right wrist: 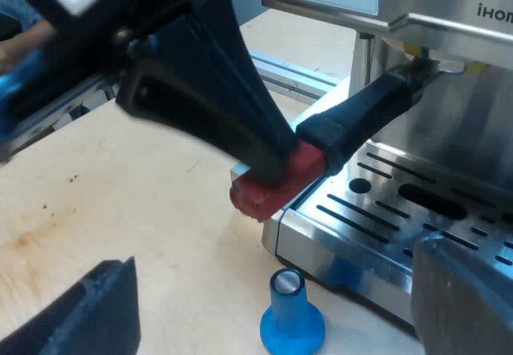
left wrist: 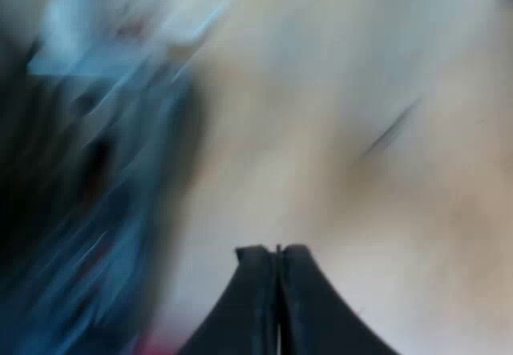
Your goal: Put the handle in the coffee machine
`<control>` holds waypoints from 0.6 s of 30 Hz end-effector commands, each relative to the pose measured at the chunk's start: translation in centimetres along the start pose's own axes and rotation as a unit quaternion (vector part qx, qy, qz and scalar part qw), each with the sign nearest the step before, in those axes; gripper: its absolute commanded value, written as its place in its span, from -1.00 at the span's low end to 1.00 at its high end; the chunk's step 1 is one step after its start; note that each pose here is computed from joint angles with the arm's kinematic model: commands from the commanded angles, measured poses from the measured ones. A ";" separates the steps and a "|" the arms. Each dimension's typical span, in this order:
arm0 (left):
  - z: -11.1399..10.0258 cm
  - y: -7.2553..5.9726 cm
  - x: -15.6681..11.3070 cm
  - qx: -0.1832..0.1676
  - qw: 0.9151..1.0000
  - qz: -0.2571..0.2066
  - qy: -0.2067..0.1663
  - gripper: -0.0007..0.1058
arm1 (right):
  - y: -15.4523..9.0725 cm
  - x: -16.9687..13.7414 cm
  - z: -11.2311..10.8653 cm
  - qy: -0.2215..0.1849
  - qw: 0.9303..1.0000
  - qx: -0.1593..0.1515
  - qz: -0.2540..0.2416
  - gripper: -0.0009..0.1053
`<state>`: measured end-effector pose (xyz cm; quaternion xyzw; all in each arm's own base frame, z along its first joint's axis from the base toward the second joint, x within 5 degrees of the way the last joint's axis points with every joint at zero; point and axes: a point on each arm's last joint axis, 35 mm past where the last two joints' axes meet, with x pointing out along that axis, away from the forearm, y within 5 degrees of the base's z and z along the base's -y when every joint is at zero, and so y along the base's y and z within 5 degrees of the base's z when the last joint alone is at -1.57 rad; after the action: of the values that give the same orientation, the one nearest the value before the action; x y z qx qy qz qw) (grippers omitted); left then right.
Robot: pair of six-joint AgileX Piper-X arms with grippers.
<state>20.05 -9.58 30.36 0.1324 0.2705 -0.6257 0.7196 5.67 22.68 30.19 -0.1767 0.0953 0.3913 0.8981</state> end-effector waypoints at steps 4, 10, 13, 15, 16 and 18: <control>1.0 -1.4 1.1 0.016 0.997 -0.069 -0.029 -0.98 | -0.2 -0.3 0.5 -0.008 1.000 -0.001 -0.002 0.36; 1.7 -1.4 0.3 -0.003 0.998 -0.047 -0.029 -0.98 | -0.2 -0.3 0.5 -0.008 1.000 -0.001 -0.002 0.36; 2.5 -1.6 -0.6 0.016 1.000 -0.004 -0.019 -0.98 | -0.2 -0.3 0.5 -0.008 1.000 -0.001 -0.002 0.36; 3.6 -2.2 -1.9 0.038 0.998 0.045 -0.009 -0.98 | -0.2 -0.3 0.5 -0.008 1.000 -0.001 -0.002 0.36; 4.0 -2.4 -2.4 0.042 0.997 0.059 -0.009 -0.98 | -0.2 -0.3 0.5 -0.008 1.000 -0.001 -0.002 0.36; 4.8 -3.2 -3.7 0.019 0.995 0.098 -0.008 -0.98 | -0.2 -0.3 0.5 -0.008 1.000 -0.001 -0.003 0.36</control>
<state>18.15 -9.99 35.83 0.1732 0.2237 -0.5895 0.7566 5.67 22.68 30.19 -0.1767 0.0953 0.3913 0.8981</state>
